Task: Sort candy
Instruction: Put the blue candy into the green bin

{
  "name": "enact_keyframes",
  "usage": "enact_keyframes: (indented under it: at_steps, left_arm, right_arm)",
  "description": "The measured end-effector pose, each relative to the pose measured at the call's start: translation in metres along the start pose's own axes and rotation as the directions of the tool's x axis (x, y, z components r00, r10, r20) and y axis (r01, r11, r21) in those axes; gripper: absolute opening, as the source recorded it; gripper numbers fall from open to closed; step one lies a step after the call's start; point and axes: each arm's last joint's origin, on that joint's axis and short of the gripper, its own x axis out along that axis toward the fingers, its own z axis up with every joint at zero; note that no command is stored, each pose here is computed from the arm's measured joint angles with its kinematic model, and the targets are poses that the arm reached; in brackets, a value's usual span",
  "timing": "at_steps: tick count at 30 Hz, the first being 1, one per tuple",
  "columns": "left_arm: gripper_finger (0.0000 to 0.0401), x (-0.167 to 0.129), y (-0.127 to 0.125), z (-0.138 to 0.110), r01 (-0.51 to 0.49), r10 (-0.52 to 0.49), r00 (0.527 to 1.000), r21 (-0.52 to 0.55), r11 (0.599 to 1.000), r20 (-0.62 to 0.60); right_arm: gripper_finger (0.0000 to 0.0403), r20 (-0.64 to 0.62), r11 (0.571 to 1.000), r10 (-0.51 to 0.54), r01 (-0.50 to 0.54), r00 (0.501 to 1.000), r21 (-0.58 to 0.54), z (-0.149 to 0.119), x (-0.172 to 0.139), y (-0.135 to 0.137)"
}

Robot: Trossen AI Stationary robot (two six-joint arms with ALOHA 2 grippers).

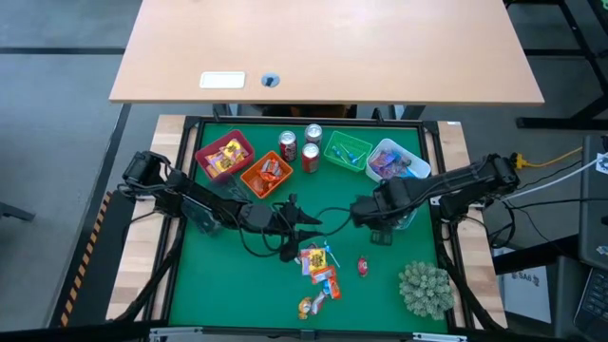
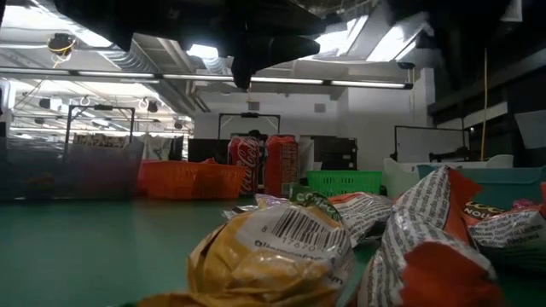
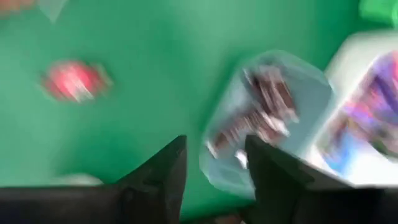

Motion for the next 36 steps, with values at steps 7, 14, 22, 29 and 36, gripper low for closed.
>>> enact_keyframes:
  at_steps: [7, 14, 22, 29, 36]
  left_arm:
    - [0.0133, 0.0, 0.0, 0.0, 0.0, 0.0, 1.0, 0.0, 1.0, 0.0]
    - [0.0133, 0.0, -0.001, 0.0, 0.007, -0.007, 1.0, 0.001, 1.0, -0.002]
    - [0.0133, -0.001, -0.005, -0.001, 0.034, -0.034, 0.999, 0.003, 0.999, -0.008]
    - [0.0133, -0.006, -0.012, -0.001, 0.052, -0.049, 0.998, 0.062, 0.997, -0.041]
    - [0.0133, -0.03, -0.016, 0.014, 0.053, -0.032, 0.987, 0.128, 0.99, -0.16]
  right_arm:
    - [0.0163, 0.281, 0.962, 0.224, -0.258, 0.933, 0.09, 0.03, -0.005, 0.025]
    - [0.0163, 0.33, 0.955, 0.281, -0.298, 0.901, 0.002, 0.042, 0.014, 0.066]
    - [0.0163, 0.335, 0.981, 0.173, -0.194, 0.926, 0.03, 0.05, 0.055, 0.101]
    - [0.0163, 0.292, 0.99, 0.106, -0.129, 0.951, 0.06, 0.059, 0.086, 0.11]
    - [0.0163, 0.252, 0.994, 0.073, -0.091, 0.965, 0.062, 0.063, 0.106, 0.113]
